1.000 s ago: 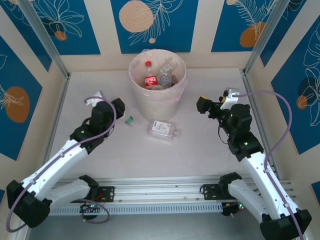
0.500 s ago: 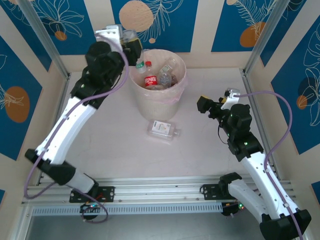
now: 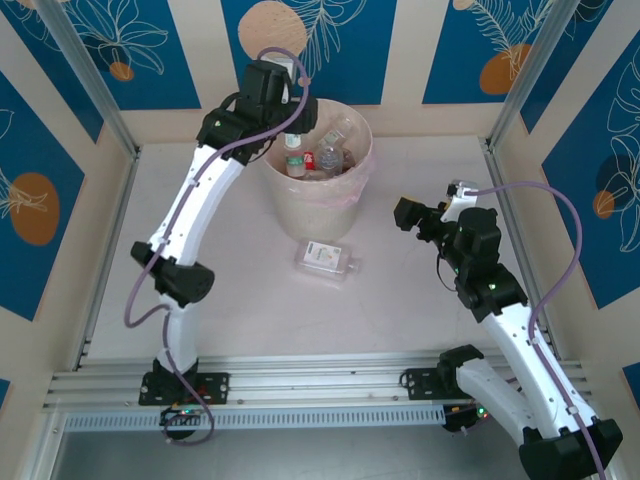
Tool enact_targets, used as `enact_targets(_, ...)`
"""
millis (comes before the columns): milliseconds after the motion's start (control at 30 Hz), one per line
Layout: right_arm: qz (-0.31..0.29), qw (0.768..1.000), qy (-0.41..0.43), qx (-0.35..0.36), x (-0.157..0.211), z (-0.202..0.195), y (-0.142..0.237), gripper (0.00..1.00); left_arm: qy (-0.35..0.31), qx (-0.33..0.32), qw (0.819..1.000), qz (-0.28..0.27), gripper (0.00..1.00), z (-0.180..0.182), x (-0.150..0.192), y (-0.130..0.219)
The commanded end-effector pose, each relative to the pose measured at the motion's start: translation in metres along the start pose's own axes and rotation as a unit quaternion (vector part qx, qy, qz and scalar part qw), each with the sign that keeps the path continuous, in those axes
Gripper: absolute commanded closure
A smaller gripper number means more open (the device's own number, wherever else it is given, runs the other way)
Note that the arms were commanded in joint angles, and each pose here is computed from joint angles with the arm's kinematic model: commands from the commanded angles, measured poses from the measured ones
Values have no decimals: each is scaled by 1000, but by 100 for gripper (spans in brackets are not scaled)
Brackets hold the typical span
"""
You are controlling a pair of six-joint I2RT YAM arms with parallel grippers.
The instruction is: Put the plastic bottles in the bin
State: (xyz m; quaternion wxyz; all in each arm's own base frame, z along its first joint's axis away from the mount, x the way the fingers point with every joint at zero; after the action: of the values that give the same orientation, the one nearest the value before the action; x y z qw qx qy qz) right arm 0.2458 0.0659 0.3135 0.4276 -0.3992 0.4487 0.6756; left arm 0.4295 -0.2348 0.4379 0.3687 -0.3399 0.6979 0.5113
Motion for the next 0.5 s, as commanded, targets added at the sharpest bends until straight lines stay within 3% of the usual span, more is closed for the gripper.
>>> enact_targets(0,-10,1000,-4,10,-11,0,3,0,0,-20,1000,23,0,14,2,21)
enact_targets(300,7,1000,3,18,-4,-3,-7,0,-2,5,1000,24,0,13,1,38)
enact_targets(467,36,994,66,-74,14,14,-30,1,-24,26,999,16,0,10,-4,52)
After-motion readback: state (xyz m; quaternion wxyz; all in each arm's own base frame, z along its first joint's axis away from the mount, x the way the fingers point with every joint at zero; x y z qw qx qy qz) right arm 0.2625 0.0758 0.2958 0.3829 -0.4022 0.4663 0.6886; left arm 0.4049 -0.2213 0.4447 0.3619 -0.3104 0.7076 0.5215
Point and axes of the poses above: each hand's point on the last joint's axis, 136 mm out from that joint toward the fingers, its own y axis back along the fingers, its own z axis along the line the jaws close on, x = y × z, the point moved 6 cm from there along y, back along the fingers, and after that the axes turned 7 degrees about y, right-handed, at the moved point
